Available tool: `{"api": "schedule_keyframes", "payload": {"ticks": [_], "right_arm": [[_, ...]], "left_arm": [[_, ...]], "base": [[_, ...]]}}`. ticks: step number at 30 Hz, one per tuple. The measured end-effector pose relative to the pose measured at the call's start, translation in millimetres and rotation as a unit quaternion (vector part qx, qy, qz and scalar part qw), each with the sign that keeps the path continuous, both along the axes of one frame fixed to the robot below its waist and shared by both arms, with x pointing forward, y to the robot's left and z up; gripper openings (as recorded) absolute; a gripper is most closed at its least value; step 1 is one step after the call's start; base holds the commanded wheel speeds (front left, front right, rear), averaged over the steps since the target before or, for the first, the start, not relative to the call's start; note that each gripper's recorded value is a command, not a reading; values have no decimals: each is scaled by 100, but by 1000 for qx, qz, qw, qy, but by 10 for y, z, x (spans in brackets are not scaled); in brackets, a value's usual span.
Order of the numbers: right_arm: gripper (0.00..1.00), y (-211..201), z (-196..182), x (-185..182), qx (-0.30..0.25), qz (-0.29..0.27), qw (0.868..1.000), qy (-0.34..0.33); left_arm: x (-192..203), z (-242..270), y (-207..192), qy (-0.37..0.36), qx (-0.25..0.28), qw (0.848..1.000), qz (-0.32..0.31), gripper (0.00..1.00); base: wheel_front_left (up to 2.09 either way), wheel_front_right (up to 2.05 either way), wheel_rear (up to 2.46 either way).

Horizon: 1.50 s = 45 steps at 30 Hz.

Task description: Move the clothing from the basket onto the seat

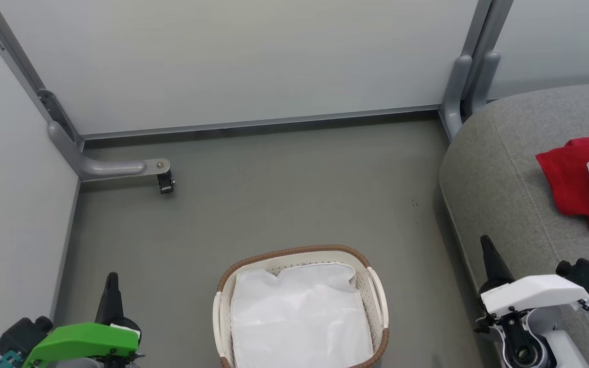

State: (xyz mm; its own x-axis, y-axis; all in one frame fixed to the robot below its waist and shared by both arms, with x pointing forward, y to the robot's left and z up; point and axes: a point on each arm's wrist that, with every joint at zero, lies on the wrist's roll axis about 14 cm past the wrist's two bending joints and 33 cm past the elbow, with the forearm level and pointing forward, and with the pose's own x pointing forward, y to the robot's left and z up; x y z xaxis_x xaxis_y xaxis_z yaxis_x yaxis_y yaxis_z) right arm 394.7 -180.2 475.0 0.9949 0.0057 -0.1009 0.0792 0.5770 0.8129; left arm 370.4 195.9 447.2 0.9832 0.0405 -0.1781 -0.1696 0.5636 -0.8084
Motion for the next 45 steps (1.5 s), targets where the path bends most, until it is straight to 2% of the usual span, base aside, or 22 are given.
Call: {"api": "schedule_keyframes", "payload": {"ticks": [21,45], "right_arm": [[0,-72,72,-19,106,-14,994,-7],[0,-129,195,-21,205,-19,978,-25]], "left_arm": [[67,162,19,-24,-103,994,12,0],[117,336,19,-50,-200,979,14,0]], "base": [[0,0,0],[0,0,0]]}}
